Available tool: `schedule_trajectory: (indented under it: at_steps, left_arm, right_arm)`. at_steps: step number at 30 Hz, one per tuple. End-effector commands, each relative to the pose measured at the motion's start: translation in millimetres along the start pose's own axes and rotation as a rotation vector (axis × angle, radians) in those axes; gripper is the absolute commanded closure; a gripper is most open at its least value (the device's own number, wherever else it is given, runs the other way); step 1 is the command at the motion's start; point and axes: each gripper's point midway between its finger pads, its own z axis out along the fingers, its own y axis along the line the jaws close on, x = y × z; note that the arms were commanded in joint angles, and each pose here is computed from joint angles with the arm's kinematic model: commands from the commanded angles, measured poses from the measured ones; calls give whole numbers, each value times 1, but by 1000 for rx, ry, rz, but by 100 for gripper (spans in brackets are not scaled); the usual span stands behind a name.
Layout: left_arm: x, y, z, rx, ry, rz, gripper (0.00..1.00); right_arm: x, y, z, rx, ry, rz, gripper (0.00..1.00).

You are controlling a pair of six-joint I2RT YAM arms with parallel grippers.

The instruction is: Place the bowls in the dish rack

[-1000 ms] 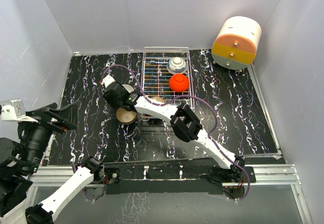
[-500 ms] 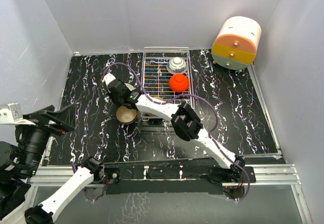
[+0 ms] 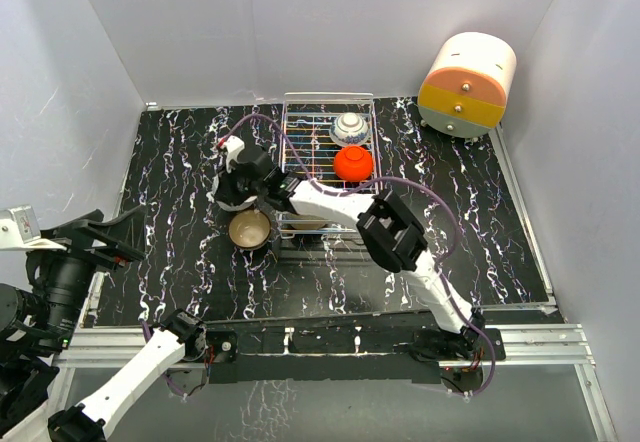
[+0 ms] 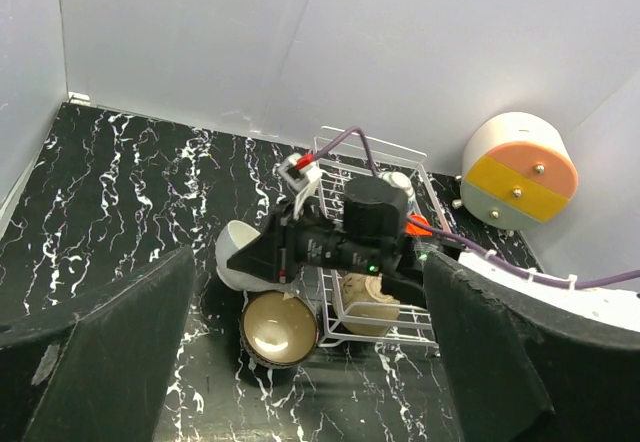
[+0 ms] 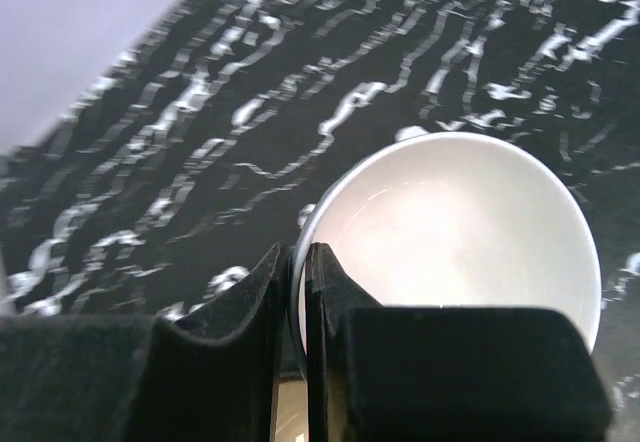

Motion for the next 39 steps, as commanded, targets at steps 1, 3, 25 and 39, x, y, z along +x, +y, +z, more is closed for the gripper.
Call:
schedule_trajectory:
  at_steps: [1, 3, 25, 39]
  left_arm:
    - [-2, 2, 0, -14, 2, 16, 5]
    - [-3, 1, 1, -13, 3, 18, 5]
    - [-3, -22, 26, 32, 38, 24, 5]
    - [-4, -24, 31, 28, 42, 26, 5]
  right_arm:
    - [-142, 75, -77, -368, -361, 58, 92]
    - [-155, 74, -96, -419, -396, 86, 92]
    - [-171, -102, -229, -461, -656, 529, 92]
    - [-126, -167, -185, -337, -639, 882, 92]
